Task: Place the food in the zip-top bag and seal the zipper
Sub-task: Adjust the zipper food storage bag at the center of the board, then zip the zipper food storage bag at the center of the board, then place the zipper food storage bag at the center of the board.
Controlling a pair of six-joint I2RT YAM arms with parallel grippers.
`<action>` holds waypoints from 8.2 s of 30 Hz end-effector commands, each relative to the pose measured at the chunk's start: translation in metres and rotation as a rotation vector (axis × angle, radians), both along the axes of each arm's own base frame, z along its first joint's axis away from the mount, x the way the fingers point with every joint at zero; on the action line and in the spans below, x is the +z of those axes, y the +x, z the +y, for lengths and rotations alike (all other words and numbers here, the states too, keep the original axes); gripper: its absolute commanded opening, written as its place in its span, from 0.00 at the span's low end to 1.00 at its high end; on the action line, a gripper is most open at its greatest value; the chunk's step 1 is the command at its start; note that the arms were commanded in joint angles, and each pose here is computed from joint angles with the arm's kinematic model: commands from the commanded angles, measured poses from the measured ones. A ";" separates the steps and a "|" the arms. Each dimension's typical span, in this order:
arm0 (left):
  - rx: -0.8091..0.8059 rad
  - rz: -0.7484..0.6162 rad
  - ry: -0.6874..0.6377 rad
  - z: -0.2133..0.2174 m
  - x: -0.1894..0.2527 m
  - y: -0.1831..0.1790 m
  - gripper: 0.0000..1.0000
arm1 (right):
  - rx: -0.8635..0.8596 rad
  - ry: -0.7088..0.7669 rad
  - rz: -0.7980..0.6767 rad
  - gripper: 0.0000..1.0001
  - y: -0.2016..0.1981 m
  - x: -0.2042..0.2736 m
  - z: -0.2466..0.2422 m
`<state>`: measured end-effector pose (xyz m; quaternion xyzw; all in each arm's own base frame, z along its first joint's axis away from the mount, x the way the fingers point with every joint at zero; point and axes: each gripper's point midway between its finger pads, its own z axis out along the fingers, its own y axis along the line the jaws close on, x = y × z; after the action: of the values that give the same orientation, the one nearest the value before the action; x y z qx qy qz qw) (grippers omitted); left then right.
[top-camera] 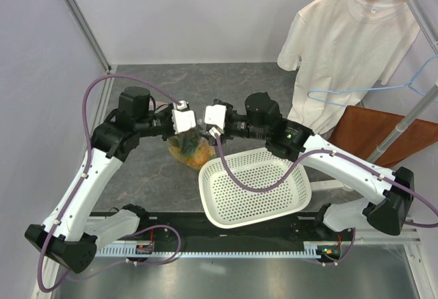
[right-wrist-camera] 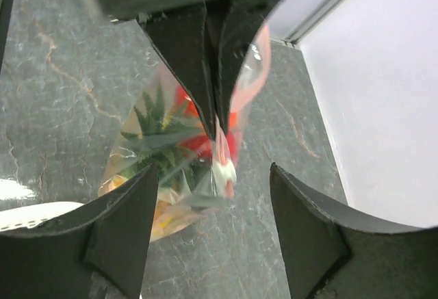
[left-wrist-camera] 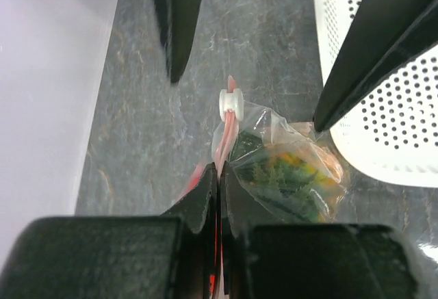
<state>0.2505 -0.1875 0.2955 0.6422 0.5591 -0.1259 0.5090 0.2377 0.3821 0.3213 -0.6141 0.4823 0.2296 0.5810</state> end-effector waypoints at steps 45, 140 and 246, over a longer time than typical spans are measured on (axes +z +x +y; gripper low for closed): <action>0.024 0.112 -0.274 -0.012 0.029 -0.032 0.29 | 0.067 0.203 0.206 0.00 0.010 0.016 0.004; 0.580 0.036 0.001 0.165 -0.015 0.056 0.08 | -0.138 0.177 -0.014 0.00 0.062 0.028 -0.056; 0.483 0.528 0.011 0.060 -0.162 0.048 0.64 | -0.387 0.193 0.241 0.98 0.037 0.002 -0.112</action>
<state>0.2879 -0.1297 0.0993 0.5198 0.7603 -0.1581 0.3561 0.2795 0.2841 0.3089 -0.4476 0.6195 0.2368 0.5998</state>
